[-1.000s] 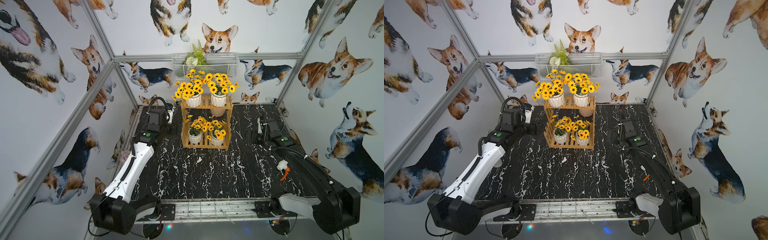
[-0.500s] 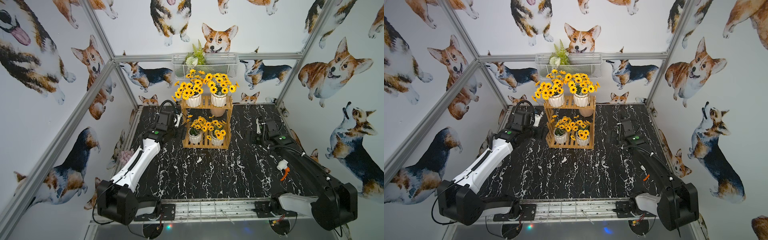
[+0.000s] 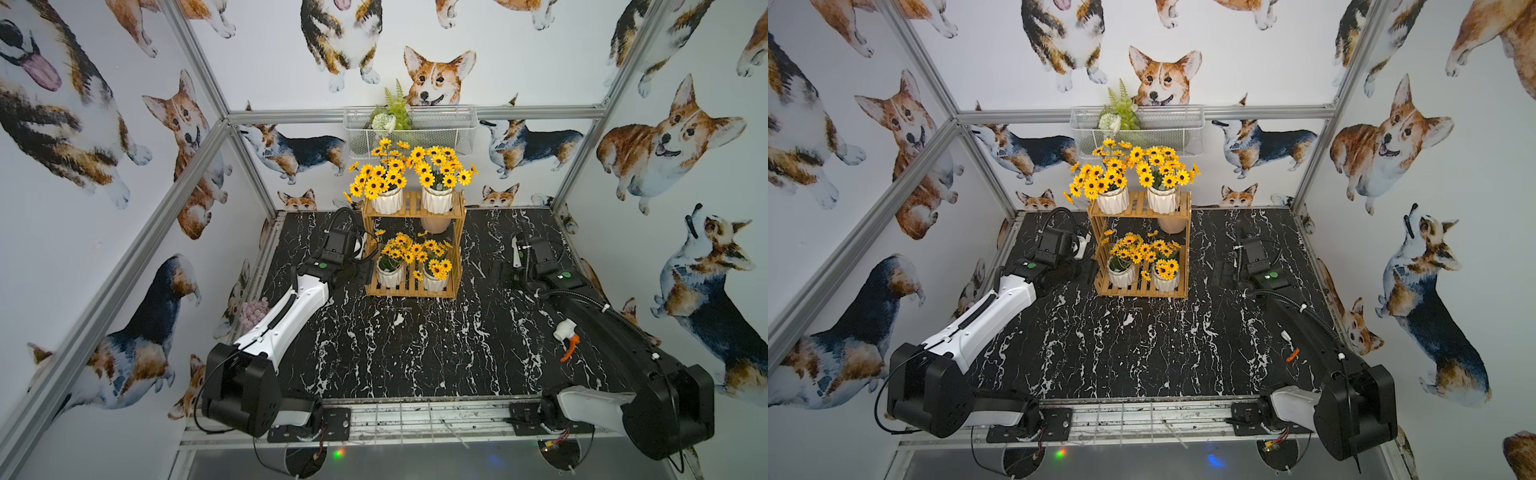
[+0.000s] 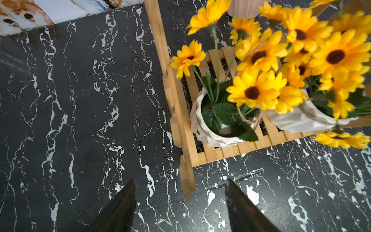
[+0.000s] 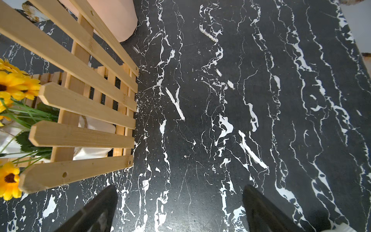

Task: Take the sunflower pots off the shelves
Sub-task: Move the shelf to the center of the board.

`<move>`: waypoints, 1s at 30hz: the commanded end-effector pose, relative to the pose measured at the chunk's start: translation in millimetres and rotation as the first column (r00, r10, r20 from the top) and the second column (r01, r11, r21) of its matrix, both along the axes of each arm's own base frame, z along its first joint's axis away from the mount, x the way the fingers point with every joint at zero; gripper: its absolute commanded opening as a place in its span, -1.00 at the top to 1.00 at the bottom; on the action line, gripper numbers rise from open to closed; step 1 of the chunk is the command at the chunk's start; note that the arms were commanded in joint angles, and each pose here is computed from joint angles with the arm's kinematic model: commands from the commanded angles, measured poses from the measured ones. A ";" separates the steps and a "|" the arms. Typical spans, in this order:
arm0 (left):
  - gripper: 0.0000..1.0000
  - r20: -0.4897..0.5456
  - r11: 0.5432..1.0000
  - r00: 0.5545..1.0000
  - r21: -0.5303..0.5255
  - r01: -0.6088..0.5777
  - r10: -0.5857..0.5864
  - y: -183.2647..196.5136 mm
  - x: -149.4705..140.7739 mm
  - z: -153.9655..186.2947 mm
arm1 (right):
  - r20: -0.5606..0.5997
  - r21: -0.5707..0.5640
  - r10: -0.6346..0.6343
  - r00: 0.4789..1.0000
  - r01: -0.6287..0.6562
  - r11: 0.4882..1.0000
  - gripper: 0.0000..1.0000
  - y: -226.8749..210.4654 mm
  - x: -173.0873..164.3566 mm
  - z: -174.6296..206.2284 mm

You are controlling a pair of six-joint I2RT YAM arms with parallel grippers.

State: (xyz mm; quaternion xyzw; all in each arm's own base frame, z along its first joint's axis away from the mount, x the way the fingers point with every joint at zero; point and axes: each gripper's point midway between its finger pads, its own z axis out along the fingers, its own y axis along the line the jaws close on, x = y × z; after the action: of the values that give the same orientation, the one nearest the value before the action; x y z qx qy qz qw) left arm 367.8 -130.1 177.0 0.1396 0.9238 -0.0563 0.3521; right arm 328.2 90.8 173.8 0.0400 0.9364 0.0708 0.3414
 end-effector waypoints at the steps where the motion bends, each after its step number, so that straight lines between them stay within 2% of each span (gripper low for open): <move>1: -0.35 0.043 0.999 0.998 -0.019 -0.036 0.037 -0.6 11.6 4.2 | 0.014 0.013 -0.008 1.000 0.008 1.000 -0.99 1.5 2.5 3.2; 13: -0.09 0.061 0.995 0.993 -0.029 -0.096 0.097 -2.1 23.3 -8.6 | 0.013 0.005 -0.010 1.000 0.010 1.000 -0.99 0.4 3.3 1.5; 30: 0.29 0.098 0.991 0.987 -0.038 -0.126 0.129 -6.6 23.7 -10.2 | 0.009 0.005 -0.001 1.000 0.001 1.000 -0.99 2.0 3.9 -1.3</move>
State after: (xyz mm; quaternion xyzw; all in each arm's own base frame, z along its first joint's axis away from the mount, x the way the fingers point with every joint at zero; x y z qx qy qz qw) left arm 386.5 -135.7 161.8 0.0877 0.9157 -0.0416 0.3900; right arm 328.5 90.8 169.9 0.0396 0.9382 0.0687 0.3368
